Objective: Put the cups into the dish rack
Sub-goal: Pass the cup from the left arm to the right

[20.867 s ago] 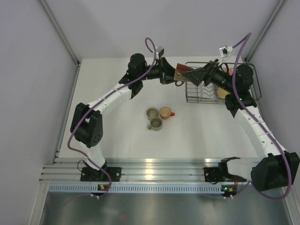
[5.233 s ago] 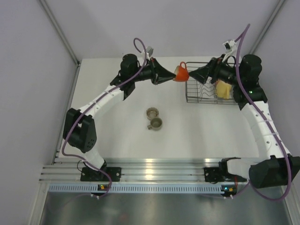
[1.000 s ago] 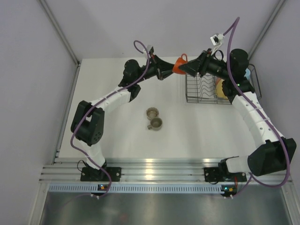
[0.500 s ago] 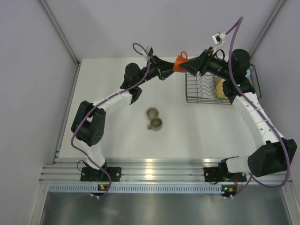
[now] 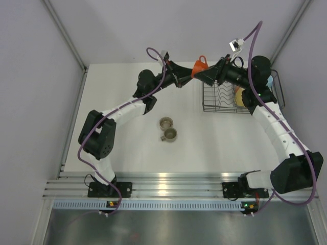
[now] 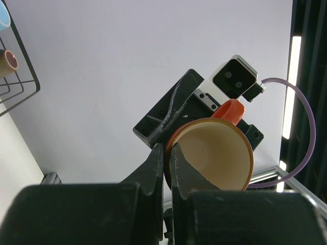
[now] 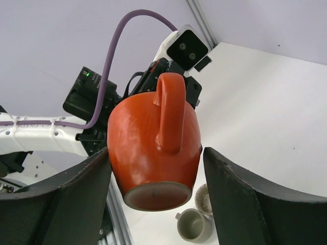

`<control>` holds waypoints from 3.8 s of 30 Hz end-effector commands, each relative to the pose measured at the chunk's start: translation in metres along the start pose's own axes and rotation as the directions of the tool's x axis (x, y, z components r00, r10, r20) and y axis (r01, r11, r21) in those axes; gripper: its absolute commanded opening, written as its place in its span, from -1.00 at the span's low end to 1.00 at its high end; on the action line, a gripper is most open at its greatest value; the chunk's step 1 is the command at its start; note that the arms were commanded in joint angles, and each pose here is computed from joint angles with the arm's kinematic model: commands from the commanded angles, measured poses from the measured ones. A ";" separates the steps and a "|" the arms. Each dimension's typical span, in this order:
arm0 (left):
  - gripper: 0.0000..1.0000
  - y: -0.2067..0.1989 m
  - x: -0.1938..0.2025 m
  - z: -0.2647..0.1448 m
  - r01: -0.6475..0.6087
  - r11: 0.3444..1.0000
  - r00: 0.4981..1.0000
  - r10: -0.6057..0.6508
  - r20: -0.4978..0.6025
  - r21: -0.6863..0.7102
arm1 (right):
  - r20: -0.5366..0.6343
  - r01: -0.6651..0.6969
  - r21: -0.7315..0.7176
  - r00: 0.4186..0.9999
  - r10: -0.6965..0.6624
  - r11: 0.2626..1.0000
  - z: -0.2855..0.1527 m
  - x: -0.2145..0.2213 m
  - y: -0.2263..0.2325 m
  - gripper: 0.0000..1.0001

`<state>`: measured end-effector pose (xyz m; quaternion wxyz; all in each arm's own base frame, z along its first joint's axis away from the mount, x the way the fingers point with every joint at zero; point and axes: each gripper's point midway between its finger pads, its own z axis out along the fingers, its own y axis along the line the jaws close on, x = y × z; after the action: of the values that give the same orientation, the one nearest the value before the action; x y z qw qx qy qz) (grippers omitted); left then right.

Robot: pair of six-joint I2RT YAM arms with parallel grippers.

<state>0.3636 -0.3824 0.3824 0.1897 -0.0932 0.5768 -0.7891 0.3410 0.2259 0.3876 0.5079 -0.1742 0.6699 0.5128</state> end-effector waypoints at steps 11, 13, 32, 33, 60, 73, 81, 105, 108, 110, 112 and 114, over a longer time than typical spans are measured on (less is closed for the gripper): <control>-1.00 -0.066 0.016 -0.006 -0.081 0.976 0.996 0.085 -0.011 0.203 | 0.064 0.072 -0.007 0.995 -0.072 0.997 -0.007 -0.019 0.017 0.20; -1.00 -0.064 0.015 -0.006 -0.081 0.976 0.996 0.084 -0.006 0.200 | 0.074 0.077 -0.001 0.994 -0.077 0.997 -0.008 -0.021 0.017 0.07; -1.00 -0.060 0.019 -0.007 -0.067 0.975 0.997 0.074 -0.022 0.212 | 0.088 0.072 -0.008 0.994 -0.071 0.997 -0.003 -0.032 0.018 0.57; -1.00 -0.059 0.019 -0.007 -0.066 0.975 0.997 0.073 -0.022 0.211 | 0.090 0.074 -0.007 0.993 -0.073 0.997 -0.003 -0.032 0.017 0.60; -1.00 -0.057 0.020 -0.006 -0.051 0.972 0.998 0.058 -0.022 0.231 | 0.139 0.099 -0.095 0.987 -0.086 0.990 -0.007 -0.052 0.044 -0.22; -0.72 -0.058 0.020 -0.003 -0.051 0.971 0.998 0.061 -0.032 0.235 | 0.130 0.071 -0.045 0.989 -0.065 0.996 -0.006 -0.037 0.024 -1.00; -0.36 -0.057 0.021 -0.006 -0.047 0.971 0.998 0.055 -0.027 0.236 | 0.139 0.077 -0.032 0.988 -0.072 0.997 -0.006 -0.039 0.019 -1.00; -0.17 -0.032 0.014 -0.009 -0.042 0.981 0.999 0.045 -0.015 0.191 | 0.171 0.070 0.012 0.983 -0.071 0.997 -0.019 -0.044 0.005 -1.00; -0.15 -0.022 0.008 -0.009 -0.045 0.984 0.999 0.046 0.001 0.173 | 0.175 0.074 0.015 0.982 -0.075 0.997 -0.020 -0.046 0.005 -1.00; -0.14 -0.013 0.004 -0.009 -0.045 0.987 0.999 0.044 0.008 0.151 | 0.178 0.078 0.016 0.981 -0.079 0.997 -0.021 -0.047 0.006 -1.00; -0.11 -0.005 -0.005 -0.012 -0.050 0.990 0.999 0.047 0.028 0.135 | 0.179 0.076 0.020 0.981 -0.079 0.997 -0.022 -0.048 0.006 -1.00; -0.10 0.002 -0.014 -0.015 -0.055 0.991 0.998 0.050 0.045 0.123 | 0.181 0.081 0.025 0.980 -0.084 0.996 -0.024 -0.050 0.006 -1.00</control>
<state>0.3644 -0.3753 0.3757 0.1936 -0.0990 0.5420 -0.8118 0.3528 0.2030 0.3994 0.5409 -0.1322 0.6549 0.5109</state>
